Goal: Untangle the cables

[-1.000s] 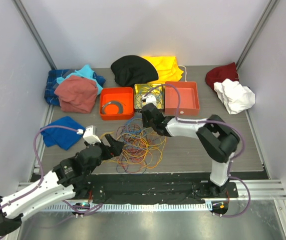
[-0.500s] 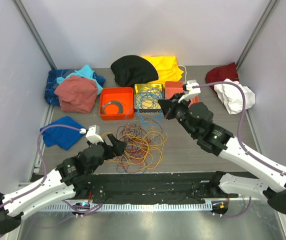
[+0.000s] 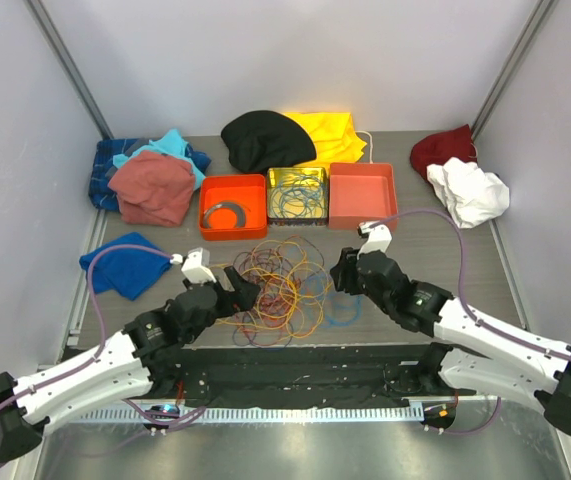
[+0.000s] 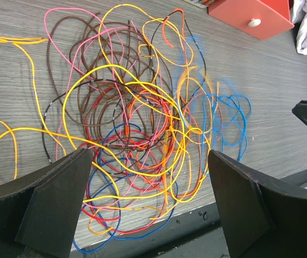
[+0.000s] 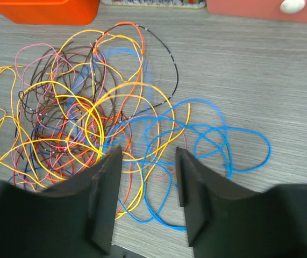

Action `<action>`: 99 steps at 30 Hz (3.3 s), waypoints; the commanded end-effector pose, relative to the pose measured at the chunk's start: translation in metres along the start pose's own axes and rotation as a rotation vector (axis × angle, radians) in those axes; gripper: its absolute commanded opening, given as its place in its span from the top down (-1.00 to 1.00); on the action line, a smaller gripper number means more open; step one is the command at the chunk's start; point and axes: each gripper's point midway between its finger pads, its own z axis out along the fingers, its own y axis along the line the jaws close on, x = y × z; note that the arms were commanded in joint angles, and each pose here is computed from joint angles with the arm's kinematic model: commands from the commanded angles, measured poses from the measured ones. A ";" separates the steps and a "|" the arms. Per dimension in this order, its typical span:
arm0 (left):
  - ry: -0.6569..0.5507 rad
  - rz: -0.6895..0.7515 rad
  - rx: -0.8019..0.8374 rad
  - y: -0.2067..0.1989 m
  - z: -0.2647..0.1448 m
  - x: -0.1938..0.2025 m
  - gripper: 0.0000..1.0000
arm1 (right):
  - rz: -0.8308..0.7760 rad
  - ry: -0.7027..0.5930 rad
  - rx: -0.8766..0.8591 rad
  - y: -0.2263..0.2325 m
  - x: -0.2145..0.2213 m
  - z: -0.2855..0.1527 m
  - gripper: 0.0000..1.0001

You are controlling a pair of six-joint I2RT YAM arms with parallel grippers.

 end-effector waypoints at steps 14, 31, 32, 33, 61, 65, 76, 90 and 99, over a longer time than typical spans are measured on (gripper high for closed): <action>0.021 0.078 0.072 -0.053 0.028 -0.010 -0.89 | -0.055 -0.015 0.026 0.019 -0.004 0.036 0.00; 0.027 0.027 0.076 -0.031 0.009 -0.002 -0.88 | -0.087 -0.045 0.186 0.000 -0.011 0.104 0.07; 0.026 0.026 0.072 -0.027 0.009 0.000 -0.89 | -0.073 -0.040 0.206 -0.009 -0.010 0.104 0.07; 0.021 0.017 0.073 -0.026 0.008 0.000 -0.89 | -0.066 -0.036 0.218 -0.014 -0.008 0.103 0.07; 0.049 0.023 0.090 -0.024 0.013 0.012 -0.90 | 0.090 0.022 0.401 -0.087 0.034 0.057 -0.13; 0.055 0.026 0.087 -0.024 0.014 0.013 -0.90 | 0.112 0.039 0.399 -0.094 0.040 0.067 -0.13; 0.033 0.039 0.065 -0.019 0.010 0.006 -0.90 | 0.120 0.040 0.366 -0.092 0.039 0.087 0.01; 0.025 0.051 0.065 -0.019 0.007 0.003 -0.91 | 0.138 0.020 0.326 -0.083 0.027 0.077 0.98; 0.031 0.039 0.072 -0.021 0.009 0.006 -0.90 | 0.130 -0.346 0.021 0.006 -0.158 -0.007 0.98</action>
